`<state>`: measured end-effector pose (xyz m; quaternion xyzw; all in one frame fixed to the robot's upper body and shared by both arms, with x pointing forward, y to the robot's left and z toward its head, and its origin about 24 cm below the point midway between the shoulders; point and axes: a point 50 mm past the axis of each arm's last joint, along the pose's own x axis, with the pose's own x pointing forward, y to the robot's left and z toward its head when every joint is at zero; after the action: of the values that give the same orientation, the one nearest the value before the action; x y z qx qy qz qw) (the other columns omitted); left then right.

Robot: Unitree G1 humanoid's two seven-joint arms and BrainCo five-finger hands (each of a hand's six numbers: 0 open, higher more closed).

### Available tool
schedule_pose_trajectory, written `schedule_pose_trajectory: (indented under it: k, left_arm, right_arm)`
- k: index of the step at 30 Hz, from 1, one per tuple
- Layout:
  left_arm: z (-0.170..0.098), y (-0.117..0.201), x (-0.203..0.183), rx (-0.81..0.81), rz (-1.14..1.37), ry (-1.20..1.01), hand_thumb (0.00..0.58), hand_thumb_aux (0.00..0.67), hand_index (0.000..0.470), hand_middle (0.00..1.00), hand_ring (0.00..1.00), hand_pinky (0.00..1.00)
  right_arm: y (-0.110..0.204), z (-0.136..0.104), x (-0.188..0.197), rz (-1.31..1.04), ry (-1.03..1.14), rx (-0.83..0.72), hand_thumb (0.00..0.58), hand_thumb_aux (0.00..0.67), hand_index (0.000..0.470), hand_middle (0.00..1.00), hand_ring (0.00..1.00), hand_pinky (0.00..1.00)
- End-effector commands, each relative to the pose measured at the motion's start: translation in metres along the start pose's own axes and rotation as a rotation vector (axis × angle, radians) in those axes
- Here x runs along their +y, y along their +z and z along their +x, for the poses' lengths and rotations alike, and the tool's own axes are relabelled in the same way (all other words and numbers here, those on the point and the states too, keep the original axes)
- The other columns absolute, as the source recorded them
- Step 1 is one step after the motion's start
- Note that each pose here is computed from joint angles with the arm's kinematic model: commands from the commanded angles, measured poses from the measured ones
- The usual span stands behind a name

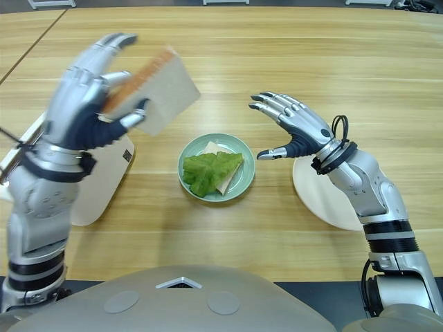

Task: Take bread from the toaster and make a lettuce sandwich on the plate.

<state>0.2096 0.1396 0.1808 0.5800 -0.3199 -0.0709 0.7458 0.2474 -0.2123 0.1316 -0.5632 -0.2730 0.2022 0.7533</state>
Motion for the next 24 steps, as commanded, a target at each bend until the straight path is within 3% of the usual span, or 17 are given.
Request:
schedule_pose_trajectory:
  k: [1, 9, 16, 17, 18, 19, 20, 21, 24]
  left_arm:
    - [0.010, 0.008, -0.048, -0.045, 0.102, -0.144, 0.580, 0.670, 0.470, 0.00, 0.00, 0.00]
    - [0.014, 0.020, -0.114, -0.140, 0.278, -0.258, 0.580, 0.670, 0.470, 0.00, 0.00, 0.00]
    - [-0.007, 0.034, -0.143, -0.168, 0.284, -0.337, 0.580, 0.670, 0.470, 0.00, 0.00, 0.00]
    - [-0.010, 0.035, -0.144, -0.163, 0.278, -0.348, 0.564, 0.557, 0.391, 0.00, 0.00, 0.00]
    - [-0.014, 0.035, -0.145, -0.157, 0.271, -0.357, 0.441, 0.342, 0.240, 0.00, 0.00, 0.00]
    - [-0.018, 0.036, -0.145, -0.150, 0.262, -0.365, 0.413, 0.310, 0.217, 0.00, 0.00, 0.00]
    - [-0.021, 0.037, -0.144, -0.144, 0.256, -0.371, 0.104, 0.063, 0.044, 0.00, 0.00, 0.00]
    - [-0.024, 0.038, -0.144, -0.139, 0.250, -0.375, 0.000, 0.000, 0.000, 0.00, 0.00, 0.00]
    - [-0.028, 0.035, -0.136, -0.111, 0.256, -0.369, 0.000, 0.000, 0.000, 0.00, 0.00, 0.00]
  right_arm:
    - [-0.004, -0.004, 0.005, 0.038, -0.016, 0.035, 0.000, 0.000, 0.000, 0.00, 0.00, 0.00]
    - [-0.001, 0.001, 0.016, 0.056, 0.013, 0.011, 0.000, 0.000, 0.000, 0.00, 0.00, 0.00]
    - [0.002, 0.001, 0.020, 0.059, 0.044, -0.014, 0.000, 0.000, 0.000, 0.00, 0.00, 0.00]
    - [0.003, 0.001, 0.021, 0.059, 0.048, -0.017, 0.000, 0.000, 0.000, 0.00, 0.00, 0.00]
    - [0.003, 0.000, 0.021, 0.059, 0.050, -0.020, 0.000, 0.000, 0.000, 0.00, 0.00, 0.00]
    - [0.004, 0.000, 0.021, 0.059, 0.053, -0.023, 0.000, 0.000, 0.000, 0.00, 0.00, 0.00]
    - [0.004, 0.000, 0.022, 0.060, 0.056, -0.025, 0.000, 0.000, 0.000, 0.00, 0.00, 0.00]
    - [0.004, 0.000, 0.023, 0.060, 0.061, -0.028, 0.000, 0.000, 0.000, 0.00, 0.00, 0.00]
    - [0.005, -0.001, 0.025, 0.061, 0.076, -0.034, 0.000, 0.000, 0.000, 0.00, 0.00, 0.00]
